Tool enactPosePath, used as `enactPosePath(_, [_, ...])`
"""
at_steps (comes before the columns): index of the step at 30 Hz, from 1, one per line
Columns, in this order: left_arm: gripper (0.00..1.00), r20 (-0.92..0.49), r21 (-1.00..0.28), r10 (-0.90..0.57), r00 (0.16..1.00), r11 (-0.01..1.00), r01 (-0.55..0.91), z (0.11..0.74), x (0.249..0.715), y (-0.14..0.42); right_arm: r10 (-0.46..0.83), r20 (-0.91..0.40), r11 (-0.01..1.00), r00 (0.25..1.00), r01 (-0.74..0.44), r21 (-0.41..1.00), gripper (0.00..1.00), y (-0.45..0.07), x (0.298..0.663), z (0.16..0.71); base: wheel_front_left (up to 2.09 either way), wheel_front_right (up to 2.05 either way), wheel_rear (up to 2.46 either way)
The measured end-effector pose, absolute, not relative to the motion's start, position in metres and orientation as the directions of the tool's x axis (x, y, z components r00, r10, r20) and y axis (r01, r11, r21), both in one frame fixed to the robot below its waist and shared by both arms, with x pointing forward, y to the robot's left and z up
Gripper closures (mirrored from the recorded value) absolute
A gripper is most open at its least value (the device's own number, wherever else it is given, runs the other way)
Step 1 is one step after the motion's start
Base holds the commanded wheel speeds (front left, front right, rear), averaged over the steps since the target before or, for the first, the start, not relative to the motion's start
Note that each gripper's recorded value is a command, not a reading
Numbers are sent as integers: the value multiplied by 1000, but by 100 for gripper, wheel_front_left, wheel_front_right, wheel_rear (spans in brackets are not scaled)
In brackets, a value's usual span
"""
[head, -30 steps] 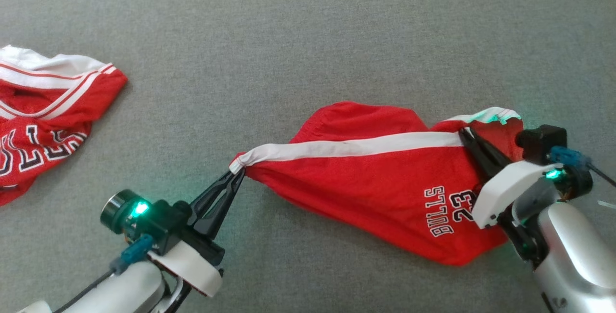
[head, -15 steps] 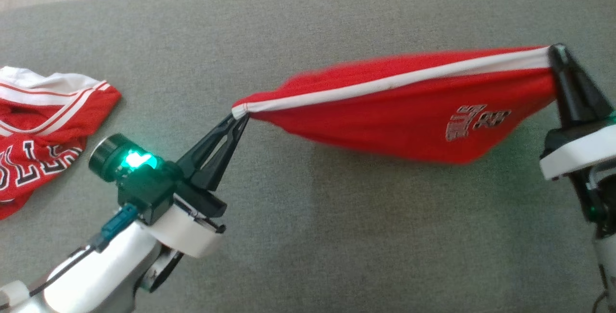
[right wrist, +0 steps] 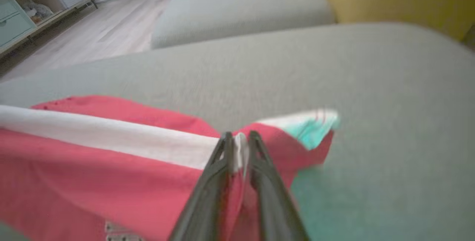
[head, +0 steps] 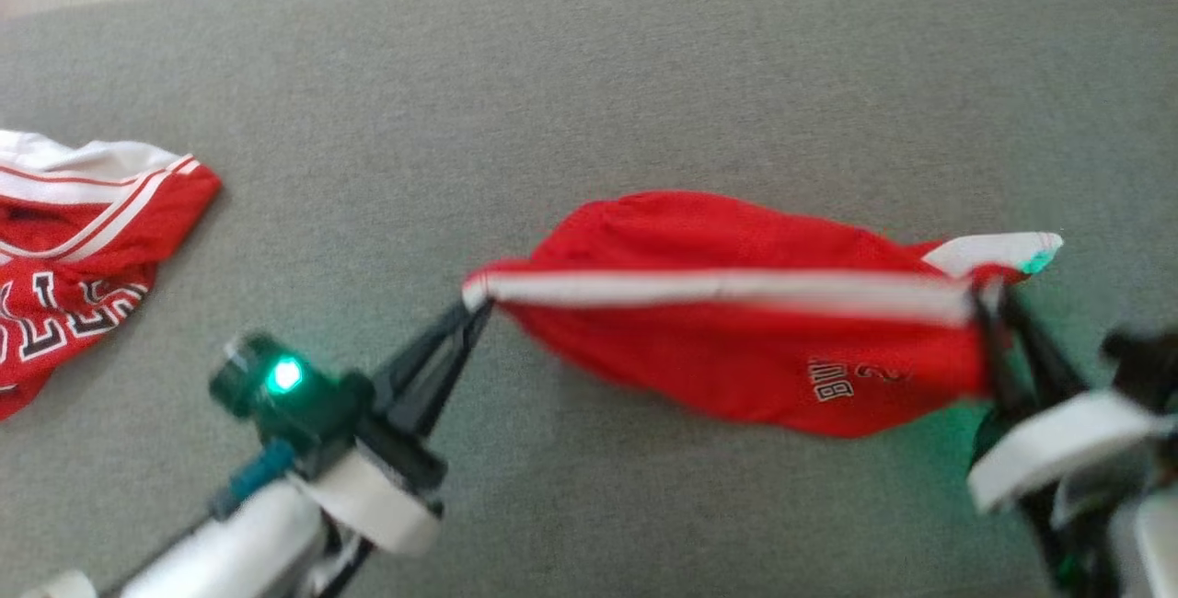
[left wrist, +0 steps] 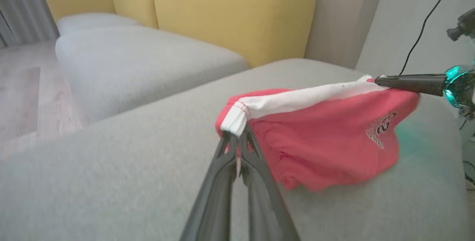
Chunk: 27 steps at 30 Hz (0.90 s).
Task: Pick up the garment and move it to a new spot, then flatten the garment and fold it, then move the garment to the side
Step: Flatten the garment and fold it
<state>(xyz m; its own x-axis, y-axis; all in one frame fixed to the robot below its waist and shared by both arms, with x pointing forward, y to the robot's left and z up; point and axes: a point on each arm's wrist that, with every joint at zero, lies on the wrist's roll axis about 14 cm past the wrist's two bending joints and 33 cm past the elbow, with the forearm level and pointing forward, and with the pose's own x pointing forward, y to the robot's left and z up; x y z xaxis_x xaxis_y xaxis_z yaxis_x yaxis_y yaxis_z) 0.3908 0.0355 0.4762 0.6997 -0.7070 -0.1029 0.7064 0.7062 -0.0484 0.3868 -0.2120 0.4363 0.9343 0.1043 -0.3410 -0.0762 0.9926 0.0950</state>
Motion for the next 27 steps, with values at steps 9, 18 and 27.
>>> enactPosePath(9, [100, -245, -117, -633, 734, 771, 626, 426, 367, 55, 172, -447, 932, 878, 2, 363, 0, -175, 329, 387, 0, 0, 0])
enactPosePath(18, [100, -211, -106, -630, 748, 775, 623, 434, 370, 55, 182, -414, 944, 892, -40, 328, 0, -183, 331, 391, 0, 0, 0])
enactPosePath(27, [100, -211, -103, -621, 754, 782, 615, 433, 370, 61, 235, -431, 927, 871, -67, 369, 0, -168, 318, 387, 0, 0, 0])
